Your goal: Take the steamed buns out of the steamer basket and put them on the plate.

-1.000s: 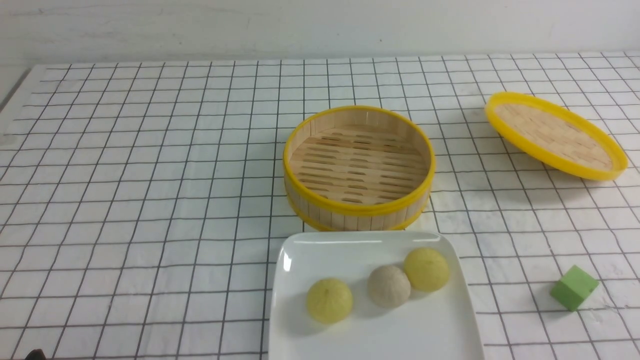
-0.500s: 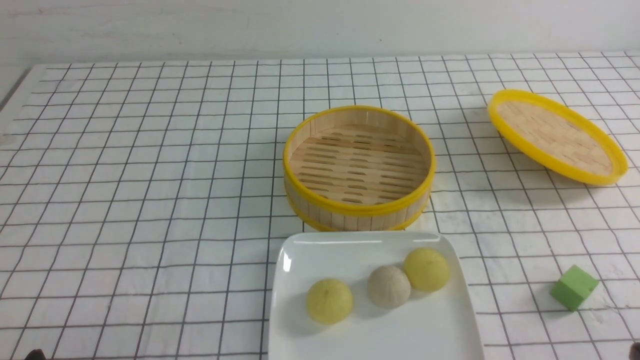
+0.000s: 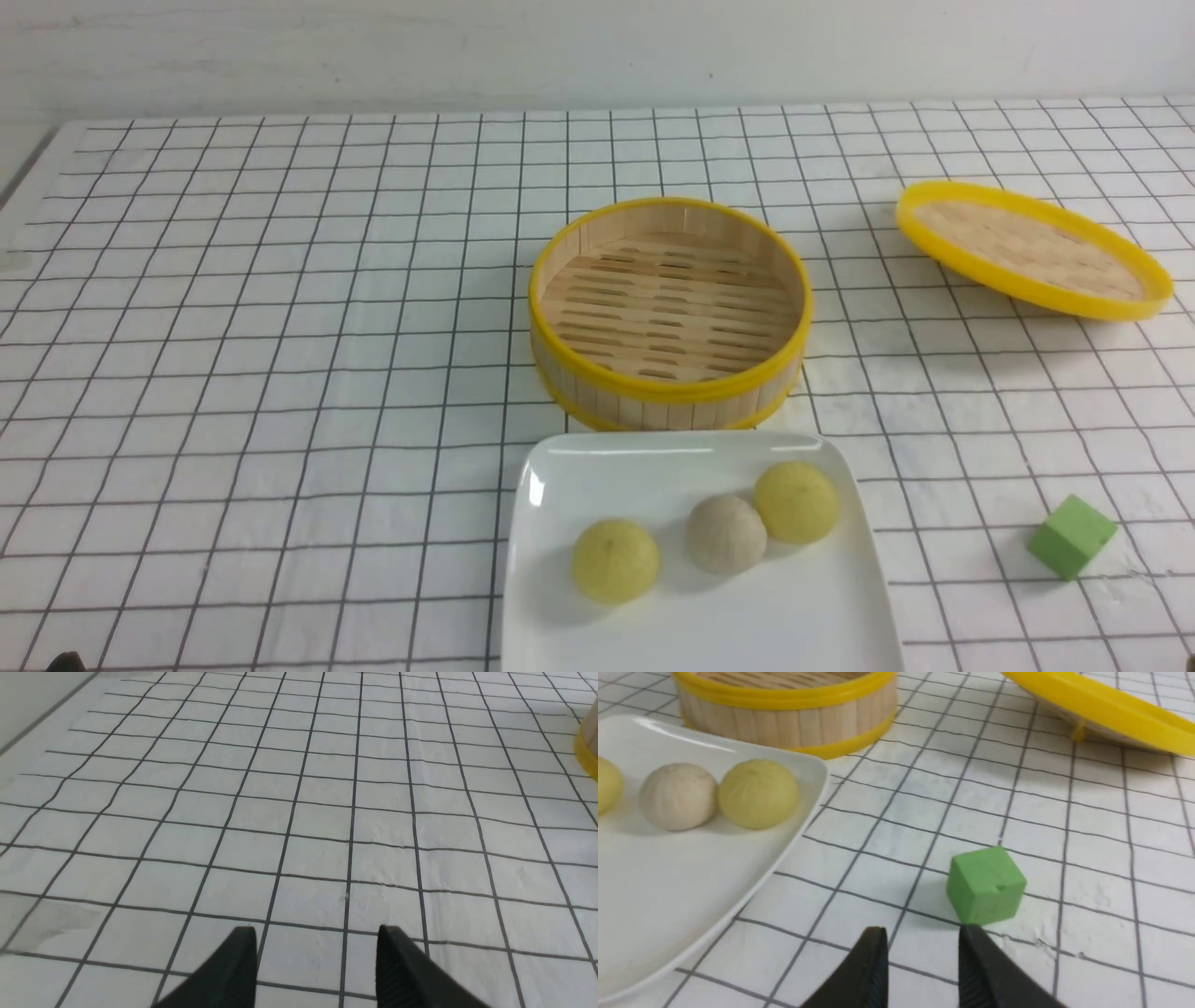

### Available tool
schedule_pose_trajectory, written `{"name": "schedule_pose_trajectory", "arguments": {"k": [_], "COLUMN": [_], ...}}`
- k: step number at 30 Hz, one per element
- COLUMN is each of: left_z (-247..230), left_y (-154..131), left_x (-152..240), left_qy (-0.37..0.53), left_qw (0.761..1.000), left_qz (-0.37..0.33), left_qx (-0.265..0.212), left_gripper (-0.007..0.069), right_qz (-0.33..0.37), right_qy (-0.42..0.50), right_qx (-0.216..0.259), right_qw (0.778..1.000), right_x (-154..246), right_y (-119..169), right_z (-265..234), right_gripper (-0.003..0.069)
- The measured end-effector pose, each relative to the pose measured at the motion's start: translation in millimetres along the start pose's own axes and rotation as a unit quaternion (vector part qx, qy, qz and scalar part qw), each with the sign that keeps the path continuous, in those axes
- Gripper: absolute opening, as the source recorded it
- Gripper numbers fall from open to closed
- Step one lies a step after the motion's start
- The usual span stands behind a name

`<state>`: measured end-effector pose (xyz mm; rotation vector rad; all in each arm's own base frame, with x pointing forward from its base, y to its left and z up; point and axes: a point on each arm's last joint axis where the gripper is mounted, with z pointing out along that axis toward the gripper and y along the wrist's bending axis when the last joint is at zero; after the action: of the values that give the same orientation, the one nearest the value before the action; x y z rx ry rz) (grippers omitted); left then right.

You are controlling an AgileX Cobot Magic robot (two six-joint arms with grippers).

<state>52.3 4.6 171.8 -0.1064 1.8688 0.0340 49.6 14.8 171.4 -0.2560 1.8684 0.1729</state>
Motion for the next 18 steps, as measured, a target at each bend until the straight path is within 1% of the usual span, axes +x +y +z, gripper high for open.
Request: {"name": "schedule_pose_trajectory", "arguments": {"k": [2, 4, 8, 12, 15, 18], "left_z": [0, 0, 0, 0, 0, 0], "left_y": [0, 0, 0, 0, 0, 0], "left_x": [0, 0, 0, 0, 0, 0], "left_qy": [0.0, 0.0, 0.0, 0.0, 0.0, 0.0], "left_qw": [1.0, 1.0, 1.0, 1.0, 1.0, 1.0], "left_qz": [0.0, 0.0, 0.0, 0.0, 0.0, 0.0], "left_qx": [0.0, 0.0, 0.0, 0.0, 0.0, 0.0], "left_gripper": [0.0373, 0.0373, 0.0373, 0.0373, 0.0373, 0.0373], "right_qz": [0.004, 0.014, 0.034, 0.066, 0.079, 0.082], "right_qy": [0.001, 0.003, 0.003, 0.002, 0.0, 0.0], "right_qx": [0.013, 0.053, 0.109, 0.169, 0.19, 0.198], "right_qw": [1.0, 0.998, 0.993, 0.983, 0.979, 0.977], "right_x": [0, 0, 0, 1, 1, 1], "right_y": [-1, -6, -12, -18, -20, -21], "right_z": [0, 0, -1, -3, -3, -4], "right_gripper": [0.0239, 0.0239, 0.0239, 0.0239, 0.0239, 0.0239]}}
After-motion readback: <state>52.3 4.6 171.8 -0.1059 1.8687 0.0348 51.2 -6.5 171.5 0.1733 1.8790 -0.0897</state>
